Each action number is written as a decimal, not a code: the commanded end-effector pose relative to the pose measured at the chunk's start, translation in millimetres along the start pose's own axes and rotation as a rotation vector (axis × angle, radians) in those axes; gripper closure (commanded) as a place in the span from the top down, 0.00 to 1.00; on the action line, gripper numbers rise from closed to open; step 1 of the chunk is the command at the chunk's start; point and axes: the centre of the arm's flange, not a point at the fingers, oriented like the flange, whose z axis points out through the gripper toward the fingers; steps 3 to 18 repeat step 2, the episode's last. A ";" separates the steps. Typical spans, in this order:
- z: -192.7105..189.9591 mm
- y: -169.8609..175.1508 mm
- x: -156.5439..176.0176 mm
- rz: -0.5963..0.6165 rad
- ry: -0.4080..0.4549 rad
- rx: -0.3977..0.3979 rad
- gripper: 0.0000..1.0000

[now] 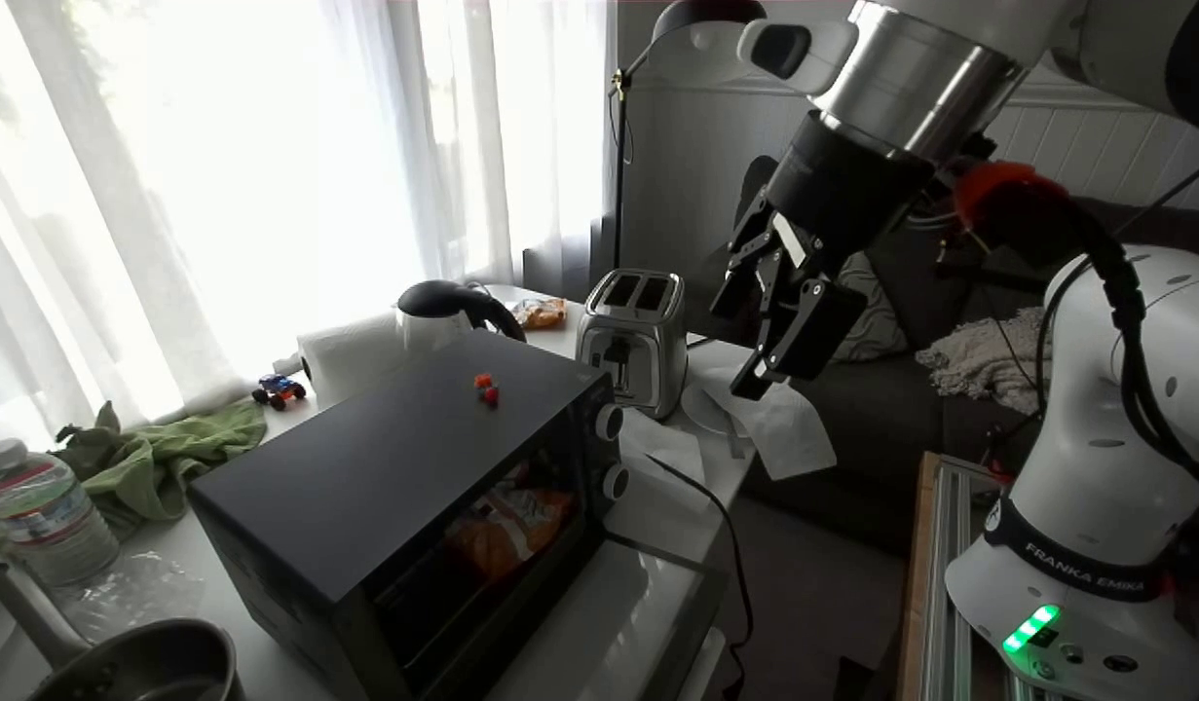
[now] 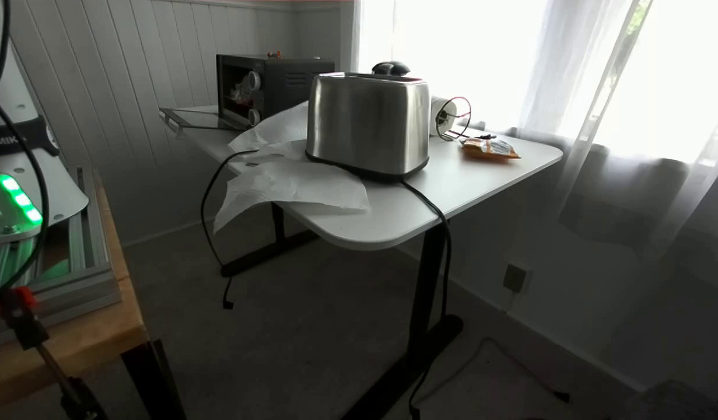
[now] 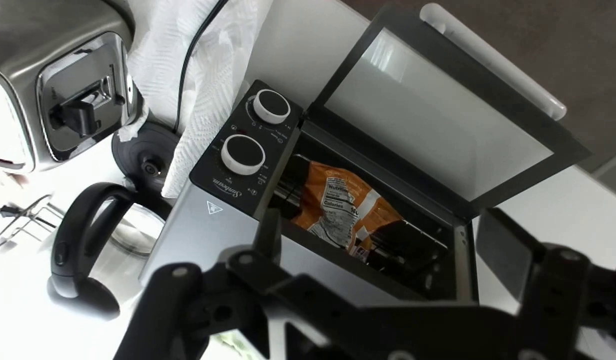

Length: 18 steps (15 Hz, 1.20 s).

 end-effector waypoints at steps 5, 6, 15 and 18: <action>1.7 0.4 -2.4 0.001 -0.002 -0.002 1.00; 1.7 0.4 -2.4 0.001 -0.002 -0.002 1.00; 1.7 0.4 -2.4 0.001 -0.002 -0.002 1.00; 1.7 0.4 -2.4 0.001 -0.002 -0.002 1.00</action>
